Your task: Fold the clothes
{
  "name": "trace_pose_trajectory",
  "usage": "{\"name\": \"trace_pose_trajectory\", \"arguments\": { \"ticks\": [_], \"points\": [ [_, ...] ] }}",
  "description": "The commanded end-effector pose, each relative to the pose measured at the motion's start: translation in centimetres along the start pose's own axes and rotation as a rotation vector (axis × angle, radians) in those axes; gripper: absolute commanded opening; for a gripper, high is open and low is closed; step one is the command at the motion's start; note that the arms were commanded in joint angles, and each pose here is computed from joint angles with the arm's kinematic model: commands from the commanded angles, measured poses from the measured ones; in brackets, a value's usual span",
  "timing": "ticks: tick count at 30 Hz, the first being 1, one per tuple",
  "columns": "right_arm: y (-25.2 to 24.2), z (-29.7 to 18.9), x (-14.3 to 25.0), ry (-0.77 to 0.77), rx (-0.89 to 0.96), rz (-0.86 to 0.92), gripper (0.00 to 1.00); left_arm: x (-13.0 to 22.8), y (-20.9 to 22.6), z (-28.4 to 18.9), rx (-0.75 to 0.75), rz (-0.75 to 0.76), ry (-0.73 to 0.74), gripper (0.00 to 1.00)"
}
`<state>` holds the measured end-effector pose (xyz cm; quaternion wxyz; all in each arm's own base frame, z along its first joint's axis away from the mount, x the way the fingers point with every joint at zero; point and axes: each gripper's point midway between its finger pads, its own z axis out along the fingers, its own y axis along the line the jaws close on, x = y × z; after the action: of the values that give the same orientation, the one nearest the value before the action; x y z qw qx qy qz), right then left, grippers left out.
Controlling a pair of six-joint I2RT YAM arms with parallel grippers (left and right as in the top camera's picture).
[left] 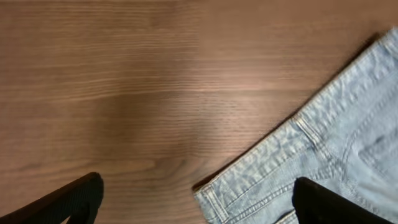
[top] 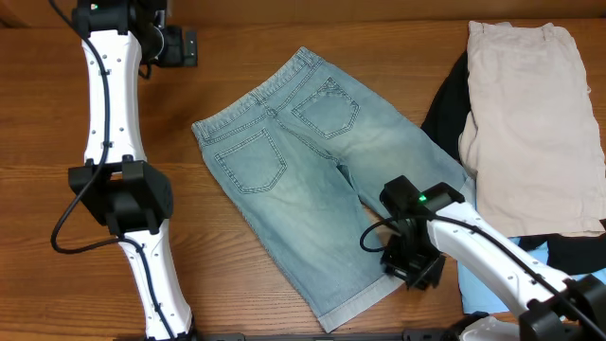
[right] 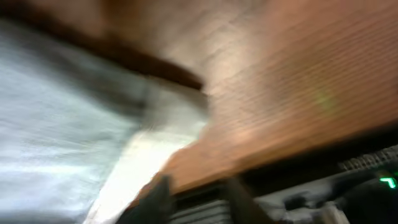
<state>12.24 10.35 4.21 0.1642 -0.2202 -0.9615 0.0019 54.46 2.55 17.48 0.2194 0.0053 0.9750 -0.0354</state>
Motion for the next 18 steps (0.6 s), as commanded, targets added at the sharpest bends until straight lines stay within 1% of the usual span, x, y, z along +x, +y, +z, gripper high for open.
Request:
{"name": "trace_pose_trajectory", "arguments": {
  "ticks": [1,2,3,4,6,9,12,15,18],
  "points": [
    [1.9,-2.6,-0.8,-0.077,-0.127,-0.062,0.69,0.3,-4.3,0.9,0.118,0.178,0.002,0.98],
    [2.4,-3.6,-1.1,-0.105,-0.159,-0.077,0.78,0.2,-5.4,1.0,0.143,0.218,-0.004,0.98],
    [2.8,-4.6,-1.6,-0.137,-0.191,-0.093,0.83,0.2,-6.9,1.1,0.178,0.268,-0.013,0.98],
    [3.1,-5.9,-2.1,-0.178,-0.222,-0.105,0.84,0.2,-8.6,1.2,0.218,0.331,-0.022,0.99],
    [3.4,-7.9,-3.2,-0.249,-0.263,-0.113,0.85,0.5,-11.7,1.3,0.279,0.451,-0.041,1.0],
    [3.2,-10.9,-5.1,-0.352,-0.308,-0.109,0.85,1.0,-15.5,1.8,0.313,0.57,-0.056,1.0],
    [2.8,-12.9,-6.8,-0.414,-0.341,-0.114,0.85,2.6,-18.7,2.5,0.346,0.687,-0.033,1.0],
    [2.5,-13.9,-8.2,-0.461,-0.364,-0.119,0.86,4.9,-20.7,3.9,0.336,0.785,0.023,1.0],
    [2.0,-14.1,-8.9,-0.474,-0.369,-0.111,0.86,7.0,-21.6,5.5,0.301,0.834,0.081,1.0]
  ]
}}
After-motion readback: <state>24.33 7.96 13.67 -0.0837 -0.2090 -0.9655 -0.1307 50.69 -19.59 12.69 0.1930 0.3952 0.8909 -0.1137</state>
